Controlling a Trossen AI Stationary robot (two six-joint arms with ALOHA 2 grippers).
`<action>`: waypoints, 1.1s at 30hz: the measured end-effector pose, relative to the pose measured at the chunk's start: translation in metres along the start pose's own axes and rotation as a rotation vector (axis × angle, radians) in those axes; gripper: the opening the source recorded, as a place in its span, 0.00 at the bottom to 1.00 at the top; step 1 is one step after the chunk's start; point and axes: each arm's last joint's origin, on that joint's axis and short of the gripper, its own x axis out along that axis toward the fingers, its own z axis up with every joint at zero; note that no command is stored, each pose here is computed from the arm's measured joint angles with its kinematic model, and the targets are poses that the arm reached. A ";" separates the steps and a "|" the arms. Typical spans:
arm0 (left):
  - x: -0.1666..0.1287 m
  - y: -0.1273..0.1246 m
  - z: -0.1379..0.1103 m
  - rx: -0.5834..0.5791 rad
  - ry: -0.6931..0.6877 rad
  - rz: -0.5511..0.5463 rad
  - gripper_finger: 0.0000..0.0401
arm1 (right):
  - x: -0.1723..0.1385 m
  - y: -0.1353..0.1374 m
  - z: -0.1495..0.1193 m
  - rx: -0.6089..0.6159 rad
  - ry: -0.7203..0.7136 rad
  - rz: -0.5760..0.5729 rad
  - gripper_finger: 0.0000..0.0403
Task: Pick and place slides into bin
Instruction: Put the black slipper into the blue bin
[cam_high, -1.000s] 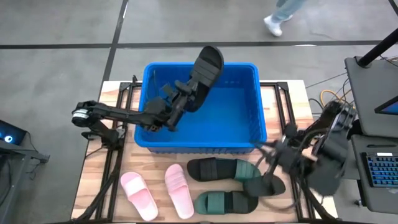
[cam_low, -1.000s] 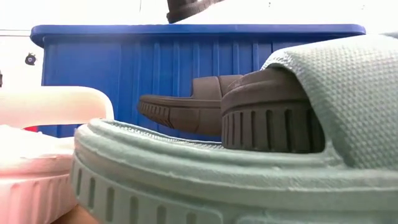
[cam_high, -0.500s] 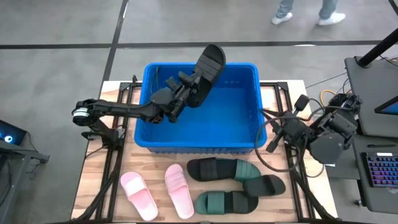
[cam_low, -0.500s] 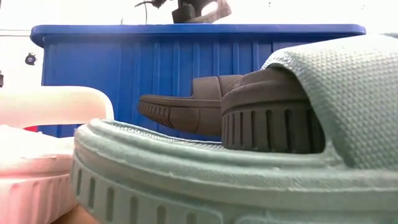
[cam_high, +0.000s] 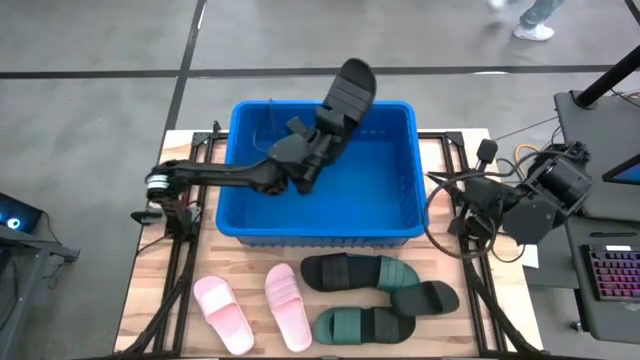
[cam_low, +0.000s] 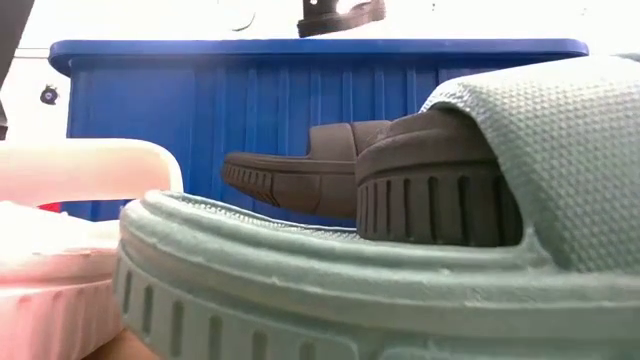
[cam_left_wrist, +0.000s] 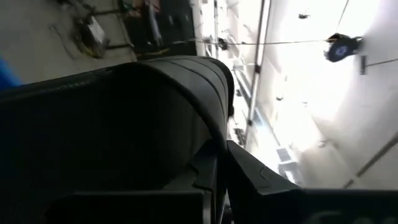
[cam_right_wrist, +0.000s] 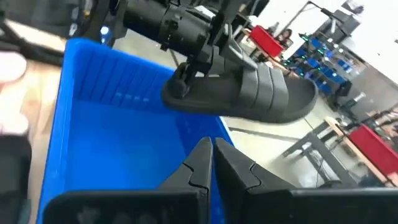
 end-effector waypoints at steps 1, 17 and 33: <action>0.000 0.003 -0.007 0.009 -0.020 0.015 0.00 | -0.001 -0.003 -0.002 -0.010 0.002 0.007 0.02; -0.020 0.026 -0.072 0.046 -0.199 0.124 0.00 | -0.015 -0.033 -0.027 -0.005 0.046 0.102 0.02; -0.012 0.040 -0.088 -0.017 -0.214 0.120 0.00 | -0.009 -0.019 -0.029 -0.069 0.072 0.098 0.02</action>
